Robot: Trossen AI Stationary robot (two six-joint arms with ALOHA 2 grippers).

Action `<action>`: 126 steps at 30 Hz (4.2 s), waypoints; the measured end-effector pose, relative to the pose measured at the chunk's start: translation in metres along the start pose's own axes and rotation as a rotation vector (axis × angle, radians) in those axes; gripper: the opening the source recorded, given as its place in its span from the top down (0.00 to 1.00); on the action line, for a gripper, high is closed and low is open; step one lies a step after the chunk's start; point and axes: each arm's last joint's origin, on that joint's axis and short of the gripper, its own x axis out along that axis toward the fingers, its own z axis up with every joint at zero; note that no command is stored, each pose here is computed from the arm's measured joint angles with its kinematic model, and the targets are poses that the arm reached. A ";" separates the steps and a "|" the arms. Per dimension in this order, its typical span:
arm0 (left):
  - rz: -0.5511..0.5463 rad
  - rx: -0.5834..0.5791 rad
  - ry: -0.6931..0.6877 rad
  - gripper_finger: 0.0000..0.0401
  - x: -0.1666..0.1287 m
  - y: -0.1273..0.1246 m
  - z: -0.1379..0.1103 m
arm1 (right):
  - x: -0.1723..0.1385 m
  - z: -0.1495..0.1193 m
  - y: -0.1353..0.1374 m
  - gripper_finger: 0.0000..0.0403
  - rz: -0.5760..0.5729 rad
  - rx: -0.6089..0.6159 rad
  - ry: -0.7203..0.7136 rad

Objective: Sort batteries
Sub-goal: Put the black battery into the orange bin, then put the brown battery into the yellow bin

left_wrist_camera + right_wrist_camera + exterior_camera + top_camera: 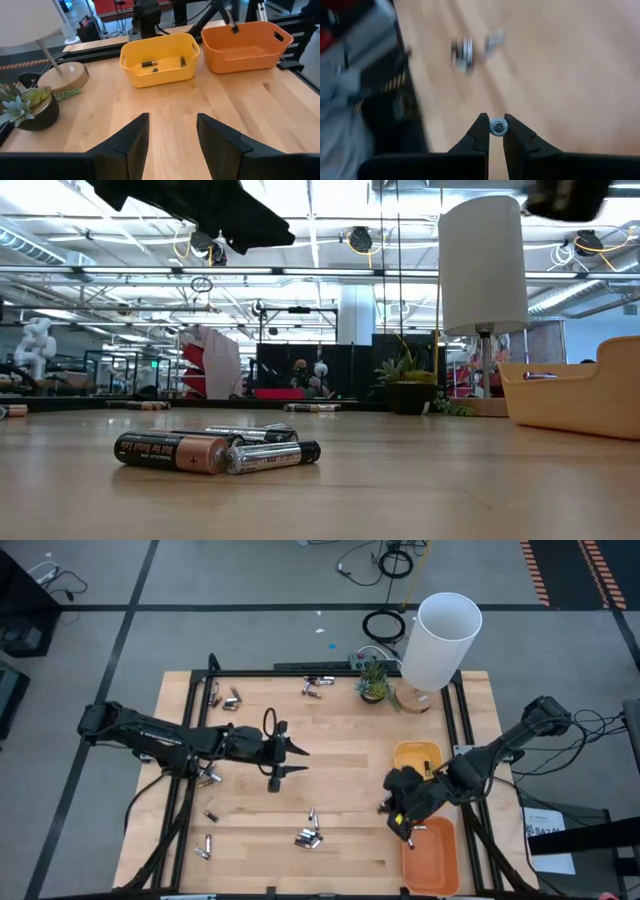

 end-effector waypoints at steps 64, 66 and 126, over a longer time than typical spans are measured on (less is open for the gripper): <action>-0.212 -0.254 0.173 0.56 0.036 -0.124 -0.039 | 0.131 -0.010 0.043 0.59 -0.259 -0.457 -0.411; -0.190 -0.254 0.172 0.56 0.035 -0.129 -0.040 | 0.148 -0.004 0.035 0.60 -0.285 -0.434 -0.407; -0.276 -0.155 0.405 0.87 0.075 -0.168 -0.120 | 0.201 0.052 0.003 0.68 -0.012 -0.742 -0.278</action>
